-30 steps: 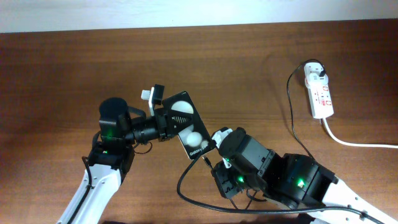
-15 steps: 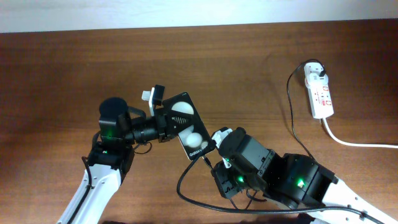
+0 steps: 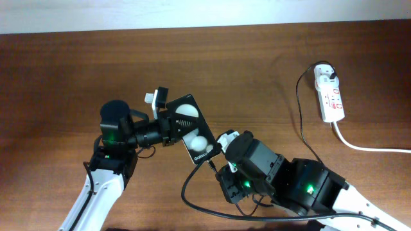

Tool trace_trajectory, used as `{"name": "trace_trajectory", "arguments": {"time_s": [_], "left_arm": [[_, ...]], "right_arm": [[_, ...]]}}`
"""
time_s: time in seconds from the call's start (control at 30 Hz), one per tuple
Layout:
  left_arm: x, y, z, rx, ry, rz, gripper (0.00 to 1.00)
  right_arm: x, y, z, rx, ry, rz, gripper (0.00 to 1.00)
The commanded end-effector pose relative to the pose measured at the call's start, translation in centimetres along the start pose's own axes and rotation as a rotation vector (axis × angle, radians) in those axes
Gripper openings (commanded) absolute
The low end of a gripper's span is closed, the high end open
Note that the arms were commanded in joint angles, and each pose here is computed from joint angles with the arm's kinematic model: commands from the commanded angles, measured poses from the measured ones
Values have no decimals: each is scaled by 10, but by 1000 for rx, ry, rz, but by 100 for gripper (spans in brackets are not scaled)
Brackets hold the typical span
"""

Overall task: Plug charger to phone and switch on socket
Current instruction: 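Push the USB-C plug up into the phone's bottom port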

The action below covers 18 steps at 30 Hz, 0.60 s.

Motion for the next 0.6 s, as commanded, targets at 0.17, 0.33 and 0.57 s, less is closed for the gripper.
{"name": "trace_trajectory", "arguments": {"time_s": [0.17, 0.33, 0.57], "left_arm": [[-10, -21, 0, 129, -31, 15, 0], [-12, -34, -2, 205, -50, 56, 0], [-14, -44, -4, 267, -77, 155, 0]], "right_arm": [[-4, 24, 8, -82, -43, -7, 4], [-8, 32, 9, -112, -73, -14, 4], [-7, 43, 4, -159, -75, -20, 4]]}}
Point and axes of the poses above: each gripper's point midway between its finger pads, its own z axis out along the fingers, its own x axis along the line the jaws close on, y = z × x, the point moved 1 cm from there along -z, back along the fingers, and after that the axes turned 14 degrees about -z, right-handed, at the moved point
